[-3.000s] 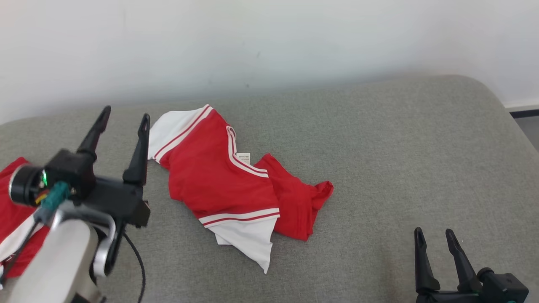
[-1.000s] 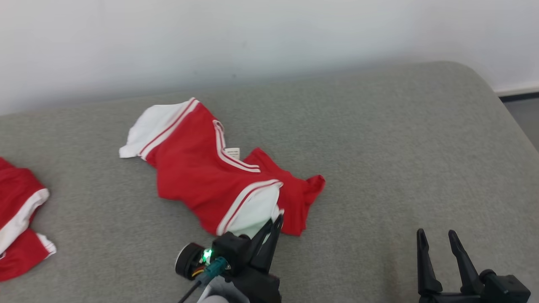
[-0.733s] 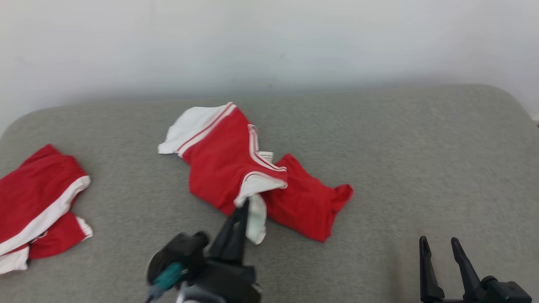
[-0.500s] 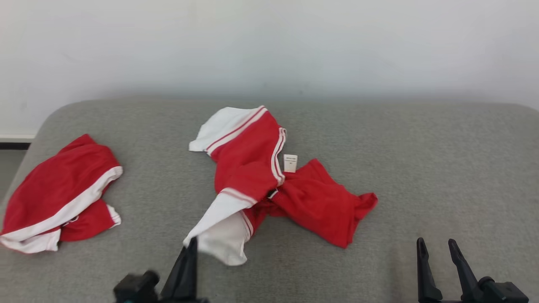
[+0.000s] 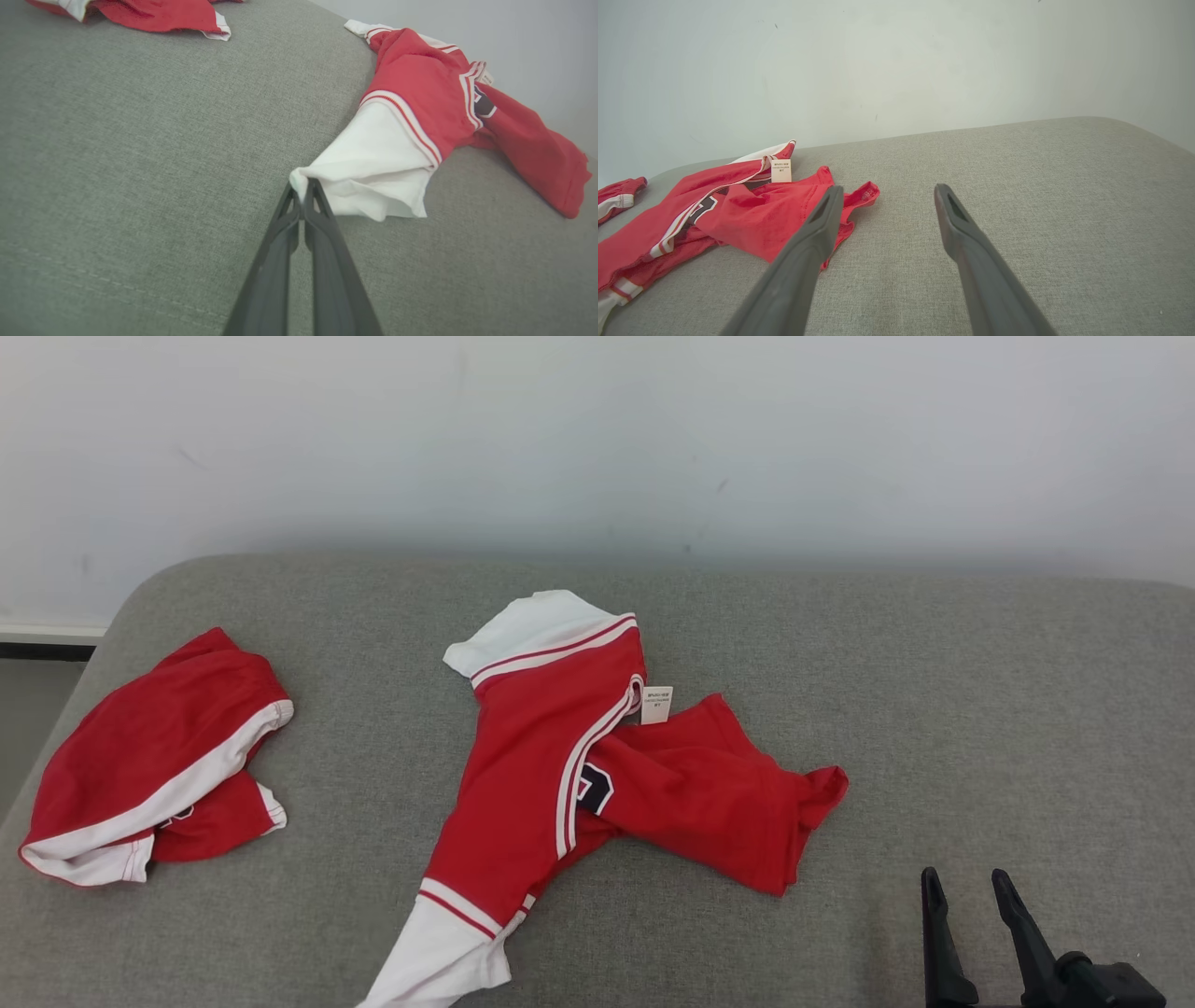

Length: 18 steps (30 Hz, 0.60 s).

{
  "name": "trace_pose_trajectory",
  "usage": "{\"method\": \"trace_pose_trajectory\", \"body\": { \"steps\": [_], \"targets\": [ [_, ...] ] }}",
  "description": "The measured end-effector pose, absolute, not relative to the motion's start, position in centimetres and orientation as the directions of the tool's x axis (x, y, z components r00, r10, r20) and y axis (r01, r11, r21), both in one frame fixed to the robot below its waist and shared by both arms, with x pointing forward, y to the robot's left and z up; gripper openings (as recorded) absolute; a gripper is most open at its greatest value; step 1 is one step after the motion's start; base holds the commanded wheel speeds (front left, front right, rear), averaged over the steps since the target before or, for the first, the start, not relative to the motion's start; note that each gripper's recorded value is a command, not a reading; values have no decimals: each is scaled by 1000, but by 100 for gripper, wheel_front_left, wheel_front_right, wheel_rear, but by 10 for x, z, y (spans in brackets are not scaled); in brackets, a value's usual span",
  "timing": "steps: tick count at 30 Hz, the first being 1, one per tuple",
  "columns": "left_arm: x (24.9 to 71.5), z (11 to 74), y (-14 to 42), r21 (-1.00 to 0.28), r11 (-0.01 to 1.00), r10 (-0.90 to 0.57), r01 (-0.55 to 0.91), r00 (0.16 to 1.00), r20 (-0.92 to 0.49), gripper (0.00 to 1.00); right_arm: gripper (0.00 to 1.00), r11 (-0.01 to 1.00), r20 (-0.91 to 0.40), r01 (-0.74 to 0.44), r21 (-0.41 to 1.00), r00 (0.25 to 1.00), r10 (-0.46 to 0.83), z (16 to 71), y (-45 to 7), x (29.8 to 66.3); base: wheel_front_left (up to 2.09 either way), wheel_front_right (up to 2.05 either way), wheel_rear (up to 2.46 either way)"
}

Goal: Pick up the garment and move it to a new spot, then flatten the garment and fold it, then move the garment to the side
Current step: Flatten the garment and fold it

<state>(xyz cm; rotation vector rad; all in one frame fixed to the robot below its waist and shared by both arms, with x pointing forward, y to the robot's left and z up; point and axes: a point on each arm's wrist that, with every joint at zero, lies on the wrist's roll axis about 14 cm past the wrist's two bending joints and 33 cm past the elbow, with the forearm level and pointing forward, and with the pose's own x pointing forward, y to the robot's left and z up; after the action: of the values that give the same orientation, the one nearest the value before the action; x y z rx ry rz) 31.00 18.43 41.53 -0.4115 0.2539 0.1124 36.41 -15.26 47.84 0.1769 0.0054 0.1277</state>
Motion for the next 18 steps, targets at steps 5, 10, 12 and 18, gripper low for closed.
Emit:
{"method": "trace_pose_trajectory", "body": {
  "steps": [5, 10, 12, 18],
  "targets": [
    [308, 410, 185, -342, 929, 47, -143, 961, -273, 100, 100, 977, 7, -124, 175, 992, 125, 479, -153, 364, 0, 0, 0],
    [322, 451, 200, -321, 937, 102, -138, 987, -128, 100, 100, 976, 6, -125, 180, 992, 126, 478, -153, 361, 0, 0, 0],
    [324, 467, 205, -309, 941, 116, -134, 990, -75, 100, 100, 975, 8, -129, 184, 992, 129, 479, -152, 360, 0, 0, 0],
    [330, 492, 202, -238, 968, 83, -76, 996, 19, 100, 100, 972, 13, -133, 194, 991, 133, 481, -150, 359, 0, 0, 0]
  ]
}}
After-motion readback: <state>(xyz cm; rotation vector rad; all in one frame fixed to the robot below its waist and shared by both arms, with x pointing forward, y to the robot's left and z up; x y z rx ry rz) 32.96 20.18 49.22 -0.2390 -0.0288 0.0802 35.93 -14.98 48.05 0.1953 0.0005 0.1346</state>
